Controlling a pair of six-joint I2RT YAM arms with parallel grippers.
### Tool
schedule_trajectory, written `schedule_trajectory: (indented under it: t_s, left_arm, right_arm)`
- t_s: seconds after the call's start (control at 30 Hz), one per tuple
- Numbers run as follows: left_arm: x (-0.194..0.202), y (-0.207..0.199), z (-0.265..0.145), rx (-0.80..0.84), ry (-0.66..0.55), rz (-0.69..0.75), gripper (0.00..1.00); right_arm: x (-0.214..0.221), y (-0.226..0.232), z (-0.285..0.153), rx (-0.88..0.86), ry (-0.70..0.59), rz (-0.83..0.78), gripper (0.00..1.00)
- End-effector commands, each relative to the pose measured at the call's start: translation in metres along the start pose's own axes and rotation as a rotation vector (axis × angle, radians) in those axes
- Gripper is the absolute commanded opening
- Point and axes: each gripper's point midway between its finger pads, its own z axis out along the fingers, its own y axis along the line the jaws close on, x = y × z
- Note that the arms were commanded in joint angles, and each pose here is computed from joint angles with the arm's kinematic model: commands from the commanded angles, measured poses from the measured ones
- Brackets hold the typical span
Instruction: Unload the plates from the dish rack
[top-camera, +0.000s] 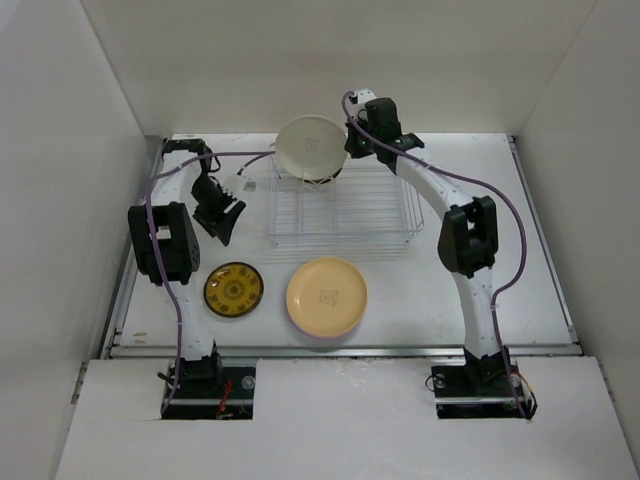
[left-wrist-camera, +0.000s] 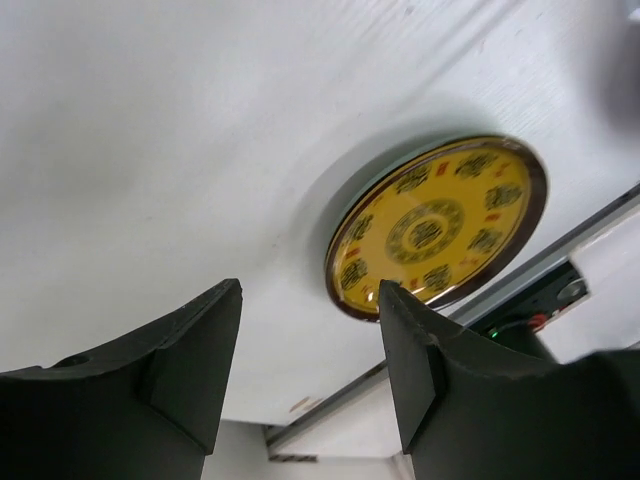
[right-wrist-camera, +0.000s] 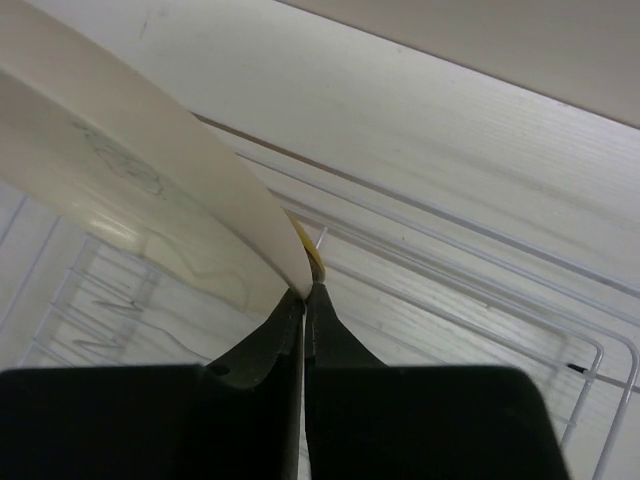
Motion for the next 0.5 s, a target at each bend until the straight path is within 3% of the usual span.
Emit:
schedule_trajectory:
  t_s: [0.0, 0.3, 0.47]
  left_arm:
    - [0.010, -0.063, -0.027, 0.201, 0.021, -0.096, 0.54]
    - [-0.013, -0.065, -0.045, 0.132, -0.058, -0.055, 0.54]
    - [-0.016, -0.065, -0.049, 0.102, -0.092, -0.060, 0.54]
  right_arm:
    - [-0.031, 0.008, -0.009, -0.009, -0.117, -0.023, 0.00]
    - [-0.074, 0.012, -0.038, 0.020, -0.225, -0.062, 0.00]
    - [-0.106, 0.010, -0.065, 0.061, -0.321, 0.021, 0.00]
